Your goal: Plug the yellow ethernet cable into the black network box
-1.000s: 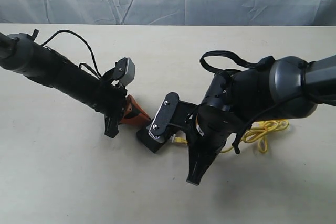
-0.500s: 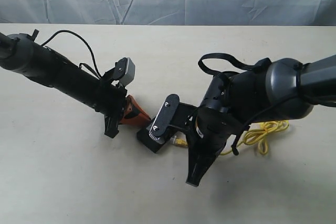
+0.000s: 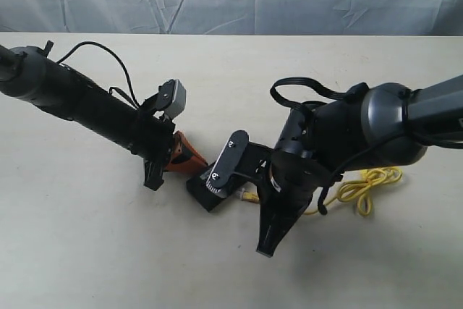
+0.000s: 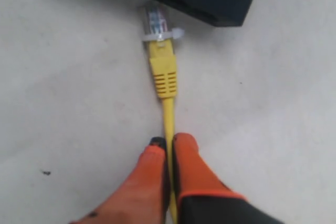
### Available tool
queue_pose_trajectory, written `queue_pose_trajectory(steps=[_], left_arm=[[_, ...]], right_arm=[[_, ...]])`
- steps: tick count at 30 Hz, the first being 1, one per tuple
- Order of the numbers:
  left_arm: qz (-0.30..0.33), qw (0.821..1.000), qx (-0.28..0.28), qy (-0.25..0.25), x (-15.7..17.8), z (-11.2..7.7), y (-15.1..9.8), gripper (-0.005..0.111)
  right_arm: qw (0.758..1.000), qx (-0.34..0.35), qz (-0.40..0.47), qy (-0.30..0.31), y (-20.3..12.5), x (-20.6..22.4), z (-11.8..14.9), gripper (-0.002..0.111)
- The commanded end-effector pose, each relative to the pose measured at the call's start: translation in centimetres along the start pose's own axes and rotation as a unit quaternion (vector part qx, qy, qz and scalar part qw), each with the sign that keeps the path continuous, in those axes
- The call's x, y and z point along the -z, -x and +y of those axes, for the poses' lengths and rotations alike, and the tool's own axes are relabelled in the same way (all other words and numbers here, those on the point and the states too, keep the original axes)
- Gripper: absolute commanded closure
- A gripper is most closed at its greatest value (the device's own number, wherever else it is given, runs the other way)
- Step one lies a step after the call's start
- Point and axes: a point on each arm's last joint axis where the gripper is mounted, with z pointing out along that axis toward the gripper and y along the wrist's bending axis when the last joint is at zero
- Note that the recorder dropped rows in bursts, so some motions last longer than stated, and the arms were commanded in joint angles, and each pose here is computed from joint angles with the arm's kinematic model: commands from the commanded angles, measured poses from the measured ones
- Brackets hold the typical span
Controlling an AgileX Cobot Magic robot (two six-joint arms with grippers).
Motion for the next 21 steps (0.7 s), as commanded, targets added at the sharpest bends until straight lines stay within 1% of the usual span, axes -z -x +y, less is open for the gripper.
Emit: queue_pose_trajectory(steps=[1, 3, 4, 7, 9, 10, 12, 13, 14, 17, 18, 19, 20, 21], left_arm=[[0.027, 0.999, -0.018, -0.001, -0.5, 0.0, -0.9, 0.107], [0.027, 0.999, -0.018, -0.001, -0.5, 0.0, -0.9, 0.107], [0.027, 0.999, -0.018, -0.001, -0.5, 0.0, -0.9, 0.107], [0.027, 0.999, -0.018, -0.001, -0.5, 0.0, -0.9, 0.107], [0.027, 0.999, -0.018, -0.001, -0.5, 0.0, -0.9, 0.107], [0.027, 0.999, -0.018, -0.001, -0.5, 0.0, -0.9, 0.107], [0.027, 0.999, -0.018, -0.001, -0.5, 0.0, -0.9, 0.107], [0.027, 0.999, -0.018, -0.001, -0.5, 0.0, -0.9, 0.107], [0.027, 0.999, -0.018, -0.001, -0.5, 0.0, -0.9, 0.107], [0.027, 0.999, -0.018, -0.001, -0.5, 0.0, -0.9, 0.107], [0.027, 0.999, -0.018, -0.001, -0.5, 0.0, -0.9, 0.107], [0.027, 0.999, -0.018, -0.001, -0.5, 0.0, -0.9, 0.107], [0.027, 0.999, -0.018, -0.001, -0.5, 0.0, -0.9, 0.107], [0.027, 0.999, -0.018, -0.001, -0.5, 0.0, -0.9, 0.107]], right_arm=[[1.0, 0.0, 0.015, 0.0, -0.3, 0.0, 0.0, 0.109], [1.0, -0.009, 0.014, 0.005, -0.3, 0.0, 0.1, 0.108], [1.0, -0.016, 0.013, 0.008, -0.3, 0.1, 0.1, 0.104], [0.999, -0.031, 0.013, 0.015, -0.4, 0.6, 0.2, 0.084], [0.999, -0.033, 0.008, 0.012, -0.3, 1.1, 0.1, 0.075], [0.999, -0.034, 0.006, 0.012, -0.3, 1.3, 0.0, 0.074], [0.999, -0.043, -0.005, 0.011, -0.2, 1.8, -0.1, 0.077], [0.999, -0.045, -0.01, 0.011, -0.2, 2.0, -0.2, 0.08], [0.997, -0.067, -0.019, 0.015, -0.3, 2.2, -0.7, 0.088], [0.994, -0.093, -0.027, 0.04, -0.6, 2.2, -2.0, 0.089], [0.991, -0.1, -0.039, 0.076, -0.7, 2.3, -2.6, 0.089], [0.988, -0.11, -0.048, 0.094, -0.7, 2.4, -2.8, 0.089], [0.983, -0.114, -0.069, 0.125, -0.5, 2.5, -3.1, 0.089], [0.982, -0.11, -0.076, 0.131, -0.4, 2.5, -3.2, 0.089]])
